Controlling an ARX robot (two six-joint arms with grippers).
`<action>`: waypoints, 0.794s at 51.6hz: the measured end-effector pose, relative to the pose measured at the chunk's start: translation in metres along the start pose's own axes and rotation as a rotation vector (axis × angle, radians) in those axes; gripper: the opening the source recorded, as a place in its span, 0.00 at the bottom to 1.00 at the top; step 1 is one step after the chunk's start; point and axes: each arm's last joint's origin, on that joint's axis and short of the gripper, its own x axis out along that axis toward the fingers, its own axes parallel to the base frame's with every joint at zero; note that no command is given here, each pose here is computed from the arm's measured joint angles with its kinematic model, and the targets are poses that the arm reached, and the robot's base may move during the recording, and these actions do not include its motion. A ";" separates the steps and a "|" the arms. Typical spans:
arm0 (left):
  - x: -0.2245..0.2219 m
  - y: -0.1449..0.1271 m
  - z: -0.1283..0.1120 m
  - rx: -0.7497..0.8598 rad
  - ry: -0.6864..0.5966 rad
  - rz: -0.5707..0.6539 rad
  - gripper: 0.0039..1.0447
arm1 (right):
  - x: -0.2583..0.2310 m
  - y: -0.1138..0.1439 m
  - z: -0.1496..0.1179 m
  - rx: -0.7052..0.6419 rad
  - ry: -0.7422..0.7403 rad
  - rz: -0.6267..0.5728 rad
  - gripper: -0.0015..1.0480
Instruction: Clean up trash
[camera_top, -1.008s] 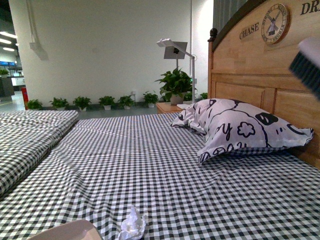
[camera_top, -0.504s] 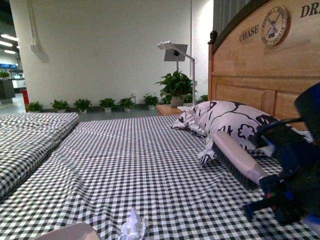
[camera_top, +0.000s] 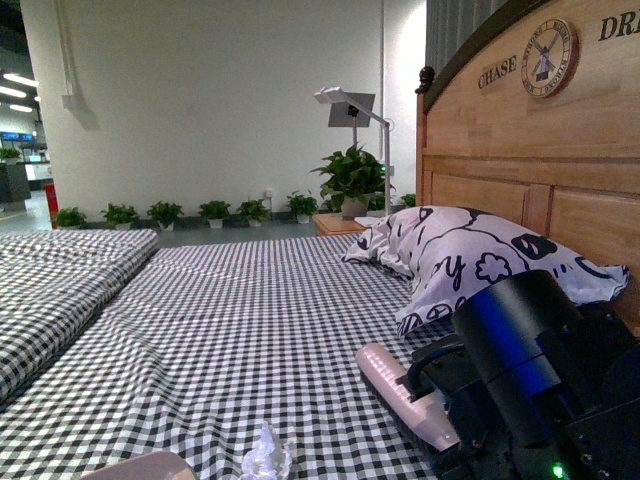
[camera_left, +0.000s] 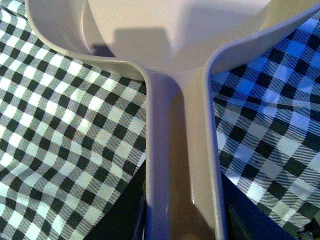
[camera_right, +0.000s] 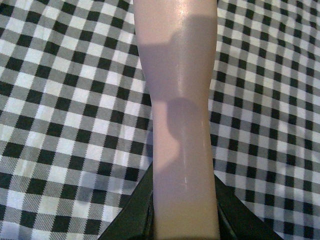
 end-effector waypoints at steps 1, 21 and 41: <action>0.000 0.000 0.000 0.000 0.000 0.000 0.26 | 0.000 0.001 0.000 -0.002 0.000 0.002 0.19; 0.000 0.000 0.000 0.000 0.000 0.000 0.26 | 0.001 0.048 -0.009 -0.101 0.083 0.209 0.19; 0.000 0.000 0.000 0.000 0.000 0.000 0.26 | -0.063 0.057 0.011 -0.059 0.011 0.709 0.19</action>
